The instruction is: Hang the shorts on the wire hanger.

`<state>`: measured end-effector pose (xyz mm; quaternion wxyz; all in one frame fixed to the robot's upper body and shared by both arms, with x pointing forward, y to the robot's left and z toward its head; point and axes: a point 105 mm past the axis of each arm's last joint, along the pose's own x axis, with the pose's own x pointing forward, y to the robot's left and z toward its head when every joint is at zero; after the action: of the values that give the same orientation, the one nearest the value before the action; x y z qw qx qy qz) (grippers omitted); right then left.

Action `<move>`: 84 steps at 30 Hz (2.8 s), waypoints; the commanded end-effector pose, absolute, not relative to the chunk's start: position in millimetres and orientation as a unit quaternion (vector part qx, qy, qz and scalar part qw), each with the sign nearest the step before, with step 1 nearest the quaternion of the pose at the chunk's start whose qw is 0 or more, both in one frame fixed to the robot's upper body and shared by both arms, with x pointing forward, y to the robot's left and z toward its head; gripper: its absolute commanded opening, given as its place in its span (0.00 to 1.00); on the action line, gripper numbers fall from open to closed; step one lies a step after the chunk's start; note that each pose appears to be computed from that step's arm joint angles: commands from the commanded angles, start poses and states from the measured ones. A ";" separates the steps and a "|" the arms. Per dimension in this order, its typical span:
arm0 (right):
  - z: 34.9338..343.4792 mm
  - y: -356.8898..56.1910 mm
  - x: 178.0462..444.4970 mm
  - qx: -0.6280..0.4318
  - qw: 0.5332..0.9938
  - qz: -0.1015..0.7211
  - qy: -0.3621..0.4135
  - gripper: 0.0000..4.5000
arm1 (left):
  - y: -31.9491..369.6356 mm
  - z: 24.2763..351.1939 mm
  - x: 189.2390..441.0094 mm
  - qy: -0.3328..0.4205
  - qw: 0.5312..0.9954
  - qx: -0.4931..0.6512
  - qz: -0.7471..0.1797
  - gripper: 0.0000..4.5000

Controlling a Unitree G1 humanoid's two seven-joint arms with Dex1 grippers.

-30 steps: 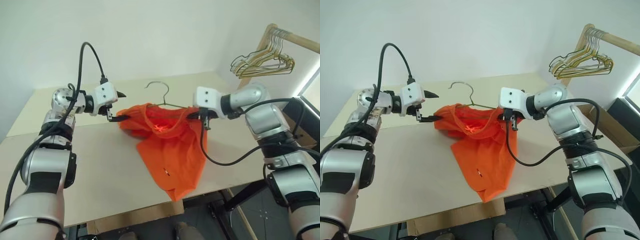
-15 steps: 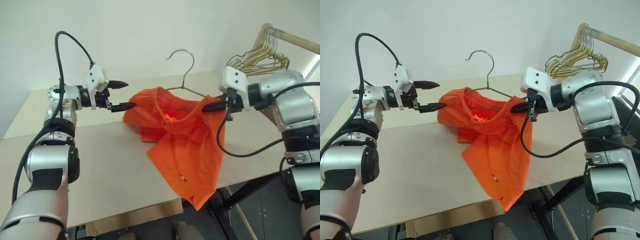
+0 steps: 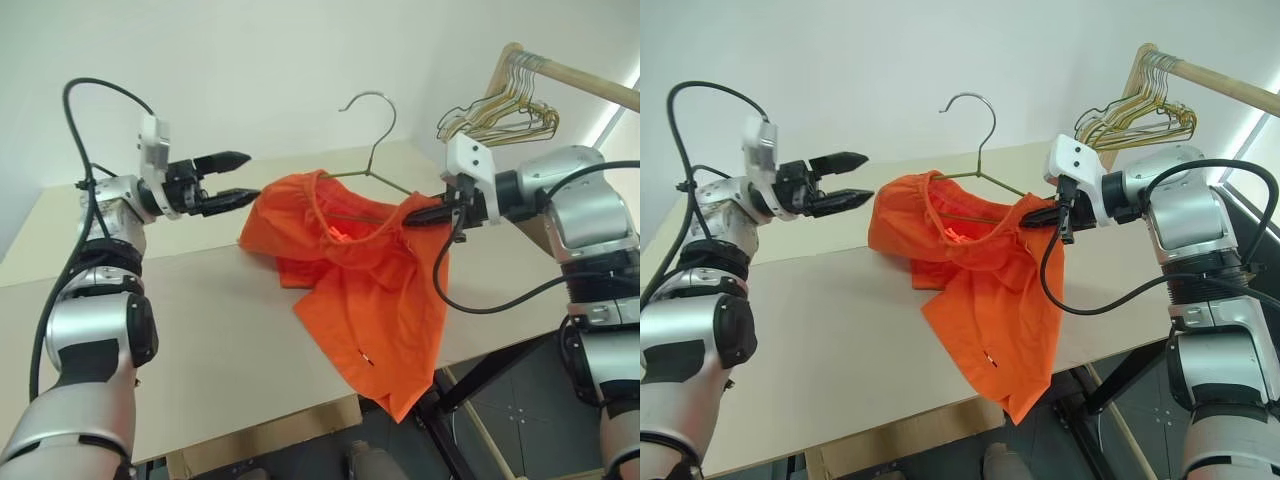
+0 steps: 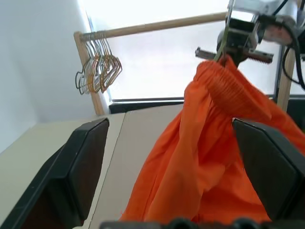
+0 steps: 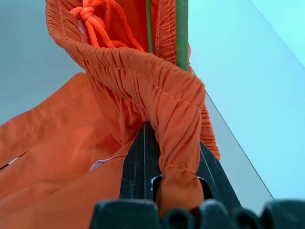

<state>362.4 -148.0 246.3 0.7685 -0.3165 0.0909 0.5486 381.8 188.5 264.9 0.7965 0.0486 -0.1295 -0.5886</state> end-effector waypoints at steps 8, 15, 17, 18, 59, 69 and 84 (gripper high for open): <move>263.8 -148.8 356.2 -0.296 0.795 0.525 0.068 0.00 | 195.0 270.0 370.0 -0.167 0.787 0.080 -0.588 0.99; 263.3 -182.1 357.3 -0.255 0.884 0.373 0.120 0.00 | 185.6 258.6 361.8 -0.191 0.788 0.097 -0.577 0.99; 262.9 -192.6 353.7 -0.244 0.906 0.324 0.122 0.00 | 181.7 262.8 353.3 -0.209 0.784 0.086 -0.578 0.99; 262.2 -197.0 351.1 -0.235 0.915 0.303 0.127 0.00 | 180.0 266.6 348.7 -0.220 0.781 0.078 -0.579 0.99; 276.0 -379.8 410.1 0.103 0.919 -0.369 0.097 0.00 | 157.6 269.8 316.3 -0.292 0.792 -0.006 -0.536 0.99; 268.6 -390.4 406.6 0.170 0.913 -0.355 0.108 0.00 | 151.2 266.1 318.1 -0.288 0.789 -0.005 -0.542 0.99; 255.0 -399.4 400.7 0.283 0.892 -0.338 0.104 0.00 | 144.8 258.9 315.0 -0.281 0.789 -0.007 -0.547 0.99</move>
<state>400.8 -394.4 230.3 0.8909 0.2621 0.1506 -0.3389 320.9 146.8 247.7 0.7961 -0.0270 -0.2595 -0.5460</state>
